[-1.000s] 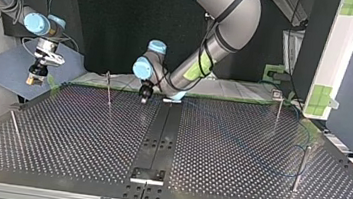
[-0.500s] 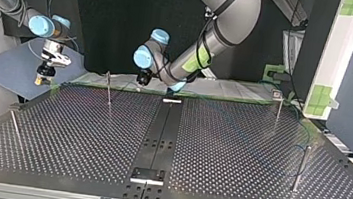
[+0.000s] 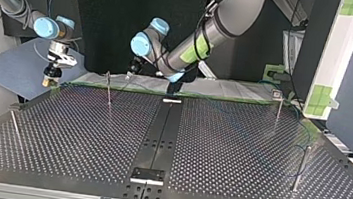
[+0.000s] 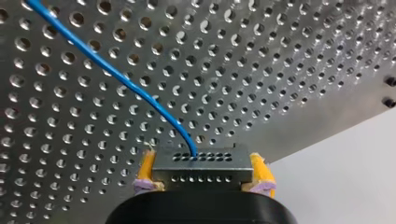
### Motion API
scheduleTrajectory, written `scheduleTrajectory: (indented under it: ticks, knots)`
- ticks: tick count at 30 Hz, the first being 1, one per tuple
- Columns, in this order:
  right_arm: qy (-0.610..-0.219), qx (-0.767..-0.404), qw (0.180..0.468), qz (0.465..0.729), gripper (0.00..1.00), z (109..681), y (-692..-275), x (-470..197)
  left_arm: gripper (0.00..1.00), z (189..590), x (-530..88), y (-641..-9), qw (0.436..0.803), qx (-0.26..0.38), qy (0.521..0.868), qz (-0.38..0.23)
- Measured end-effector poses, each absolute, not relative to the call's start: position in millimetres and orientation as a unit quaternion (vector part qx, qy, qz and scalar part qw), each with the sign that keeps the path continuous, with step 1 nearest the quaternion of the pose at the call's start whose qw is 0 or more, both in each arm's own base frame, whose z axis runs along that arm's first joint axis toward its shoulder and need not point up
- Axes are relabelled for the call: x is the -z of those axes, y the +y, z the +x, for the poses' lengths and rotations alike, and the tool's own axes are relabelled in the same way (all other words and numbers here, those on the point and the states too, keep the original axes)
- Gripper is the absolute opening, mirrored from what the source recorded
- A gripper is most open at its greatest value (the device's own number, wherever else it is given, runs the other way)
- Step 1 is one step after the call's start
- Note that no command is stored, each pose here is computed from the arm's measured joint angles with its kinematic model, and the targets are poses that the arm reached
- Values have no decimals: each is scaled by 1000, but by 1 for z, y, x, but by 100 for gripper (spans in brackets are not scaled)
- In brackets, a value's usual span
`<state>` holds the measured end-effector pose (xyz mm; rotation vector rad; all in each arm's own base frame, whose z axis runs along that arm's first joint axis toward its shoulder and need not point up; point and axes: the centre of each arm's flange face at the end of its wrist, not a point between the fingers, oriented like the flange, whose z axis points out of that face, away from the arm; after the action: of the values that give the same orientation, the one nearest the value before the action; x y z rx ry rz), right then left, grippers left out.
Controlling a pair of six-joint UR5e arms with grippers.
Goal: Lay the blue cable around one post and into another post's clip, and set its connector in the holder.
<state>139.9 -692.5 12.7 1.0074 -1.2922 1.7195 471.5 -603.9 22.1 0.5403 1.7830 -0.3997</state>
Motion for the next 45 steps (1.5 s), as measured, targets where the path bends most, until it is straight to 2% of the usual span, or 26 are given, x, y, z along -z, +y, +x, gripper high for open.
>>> scheduleTrajectory:
  ticks: [4, 9, 23, 45]
  knots:
    - [-505, -671, 370, 396, 0, 145, -691, -12, 100, 448, -7, -602, 552, 176, 774, 254]
    - [-507, -670, 366, 400, 0, 150, -689, -11, 100, 433, 0, -605, 544, 180, 776, 263]
    - [-509, -668, 356, 409, 0, 163, -685, -9, 100, 436, -11, -622, 586, 213, 754, 208]
    - [-513, -671, 351, 405, 0, 164, -684, -9, 100, 425, -11, -630, 586, 220, 756, 194]
